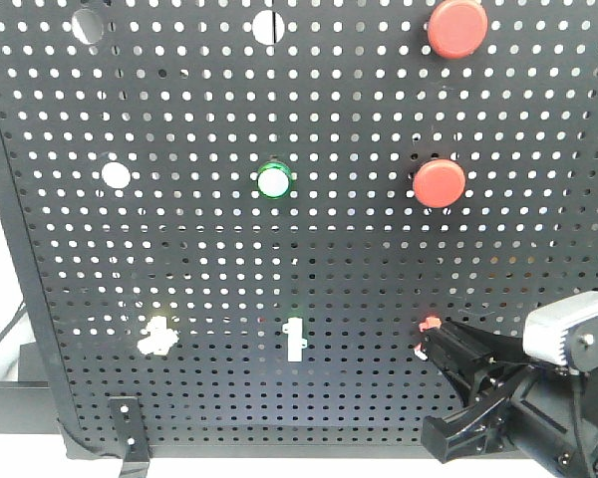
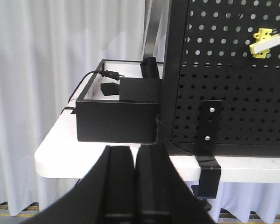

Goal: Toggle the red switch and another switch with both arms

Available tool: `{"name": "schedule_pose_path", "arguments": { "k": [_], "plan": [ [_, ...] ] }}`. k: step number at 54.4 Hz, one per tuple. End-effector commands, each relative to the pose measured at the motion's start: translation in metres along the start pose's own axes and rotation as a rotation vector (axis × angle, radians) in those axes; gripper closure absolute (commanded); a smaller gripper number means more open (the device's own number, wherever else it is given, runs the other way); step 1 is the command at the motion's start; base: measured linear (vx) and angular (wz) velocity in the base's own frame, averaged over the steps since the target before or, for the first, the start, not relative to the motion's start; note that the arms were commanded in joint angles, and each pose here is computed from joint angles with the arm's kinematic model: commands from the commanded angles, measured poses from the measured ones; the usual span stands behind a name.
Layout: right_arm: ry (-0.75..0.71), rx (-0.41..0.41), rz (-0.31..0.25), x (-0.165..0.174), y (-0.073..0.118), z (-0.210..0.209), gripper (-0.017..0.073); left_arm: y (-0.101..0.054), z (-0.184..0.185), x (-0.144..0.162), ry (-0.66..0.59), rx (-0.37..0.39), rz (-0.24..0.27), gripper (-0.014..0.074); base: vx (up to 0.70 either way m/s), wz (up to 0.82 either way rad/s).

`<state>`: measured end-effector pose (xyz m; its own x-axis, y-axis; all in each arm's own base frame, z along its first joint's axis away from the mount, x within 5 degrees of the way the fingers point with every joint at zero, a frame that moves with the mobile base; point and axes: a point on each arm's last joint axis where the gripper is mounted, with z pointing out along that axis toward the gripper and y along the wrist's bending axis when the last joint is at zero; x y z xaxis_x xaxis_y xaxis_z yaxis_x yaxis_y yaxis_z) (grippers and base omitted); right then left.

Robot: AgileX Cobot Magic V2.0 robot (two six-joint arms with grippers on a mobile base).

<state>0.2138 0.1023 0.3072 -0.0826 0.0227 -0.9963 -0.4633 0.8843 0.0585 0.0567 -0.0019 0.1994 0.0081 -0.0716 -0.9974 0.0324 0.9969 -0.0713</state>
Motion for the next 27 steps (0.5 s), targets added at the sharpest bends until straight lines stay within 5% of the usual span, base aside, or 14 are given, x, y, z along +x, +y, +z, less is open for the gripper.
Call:
{"name": "schedule_pose_path", "arguments": {
  "k": [1, 14, 27],
  "plan": [
    [-0.124, -0.017, -0.009, -0.021, 0.002, -0.003, 0.0566, 0.000, 0.000, -0.001, -0.064, 0.008, -0.004, 0.0591, 0.00, 0.00],
    [-0.117, -0.012, -0.015, -0.022, 0.001, -0.005, 0.0566, 0.000, 0.000, -0.001, -0.064, 0.008, -0.004, 0.0591, 0.00, 0.00],
    [-0.081, 0.075, -0.168, -0.040, -0.001, -0.078, 0.0566, 0.000, 0.000, -0.001, -0.064, 0.008, -0.004, 0.0591, 0.00, 0.00]
  ]
}}
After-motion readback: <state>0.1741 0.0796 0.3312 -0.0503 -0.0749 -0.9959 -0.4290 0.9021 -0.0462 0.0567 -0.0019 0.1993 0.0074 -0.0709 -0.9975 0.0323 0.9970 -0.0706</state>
